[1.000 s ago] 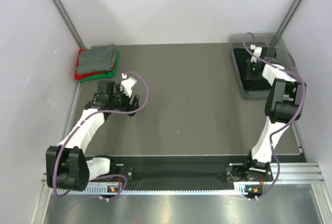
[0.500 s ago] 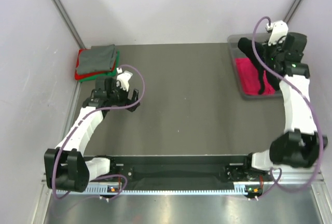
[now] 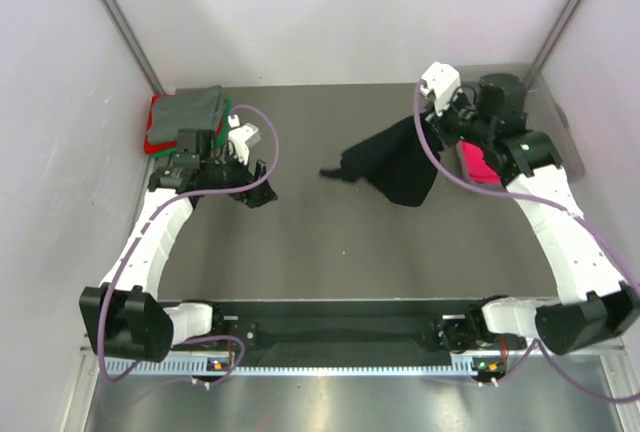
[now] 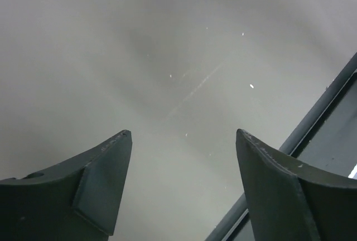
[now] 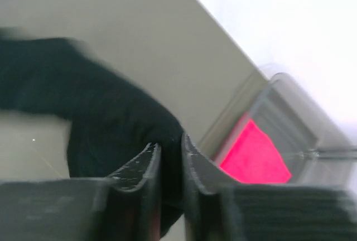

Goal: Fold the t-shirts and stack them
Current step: Move the tshirt to the center of the board, then flatten the tshirt out

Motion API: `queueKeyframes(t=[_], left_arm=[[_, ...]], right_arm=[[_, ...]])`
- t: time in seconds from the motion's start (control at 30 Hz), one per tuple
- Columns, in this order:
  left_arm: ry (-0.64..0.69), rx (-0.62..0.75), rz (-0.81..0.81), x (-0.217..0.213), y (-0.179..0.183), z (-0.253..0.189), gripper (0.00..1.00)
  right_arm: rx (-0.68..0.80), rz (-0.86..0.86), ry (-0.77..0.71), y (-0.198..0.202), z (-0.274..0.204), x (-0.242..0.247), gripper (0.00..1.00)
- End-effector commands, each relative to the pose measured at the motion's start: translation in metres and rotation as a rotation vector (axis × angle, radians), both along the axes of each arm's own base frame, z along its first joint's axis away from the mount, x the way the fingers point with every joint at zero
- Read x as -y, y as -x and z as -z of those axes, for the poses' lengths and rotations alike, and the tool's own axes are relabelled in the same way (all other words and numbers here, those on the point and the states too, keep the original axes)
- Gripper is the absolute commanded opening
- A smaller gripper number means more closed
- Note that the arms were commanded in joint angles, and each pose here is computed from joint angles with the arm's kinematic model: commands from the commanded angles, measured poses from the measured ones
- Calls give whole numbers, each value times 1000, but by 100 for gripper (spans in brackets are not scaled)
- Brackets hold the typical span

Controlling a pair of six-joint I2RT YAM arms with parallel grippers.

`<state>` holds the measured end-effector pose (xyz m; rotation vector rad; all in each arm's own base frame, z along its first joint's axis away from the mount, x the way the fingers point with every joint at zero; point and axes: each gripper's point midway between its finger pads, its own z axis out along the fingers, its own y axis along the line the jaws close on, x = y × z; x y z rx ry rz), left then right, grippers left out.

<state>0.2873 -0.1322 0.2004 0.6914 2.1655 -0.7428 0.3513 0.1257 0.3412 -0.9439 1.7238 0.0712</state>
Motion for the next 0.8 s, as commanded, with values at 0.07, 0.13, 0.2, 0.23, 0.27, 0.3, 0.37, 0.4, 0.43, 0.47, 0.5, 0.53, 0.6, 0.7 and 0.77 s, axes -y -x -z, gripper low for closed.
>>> queueKeyframes(t=[0.07,0.13,0.2,0.23,0.27,0.3,0.37,0.4,0.43,0.47,0.5,0.53,0.6,0.7,0.77], left_arm=[[-28,52,-11,-11,14,-6,75],[-43,68,-31,-16,17,-6,74],[-50,66,-46,-20,22,-1,75],[-44,84,-49,-21,25,-4,74],[-40,86,-47,-21,29,-3,74],[-30,95,-51,-21,30,-4,74],[-25,113,-63,-24,35,-6,73],[-25,118,-73,-26,35,-6,73],[-26,118,-78,-27,36,-5,72],[-27,118,-81,-28,37,-4,72],[-28,124,-84,-30,37,-5,72],[-29,130,-87,-30,37,-6,72],[-26,132,-90,-31,37,-8,71],[-21,125,-87,-30,36,-8,71],[-16,123,-114,-36,33,-8,72]], right_arm=[[5,104,-37,-64,24,-6,20],[-35,210,-37,-81,38,5,32],[-42,184,-85,-69,32,1,36],[-80,140,-84,-55,51,-5,38],[-80,84,-80,-43,56,-11,40],[-106,-11,-81,-14,73,-27,40],[-132,-182,-8,25,99,-59,37],[-175,-217,39,44,128,-62,36],[-207,-269,87,59,146,-67,35],[-241,-320,109,75,162,-76,36],[-295,-318,138,86,187,-70,36],[-324,-320,149,91,198,-68,36],[-416,-354,194,110,228,-61,36],[-511,-445,245,138,253,-58,36],[-521,-460,253,143,259,-59,38]])
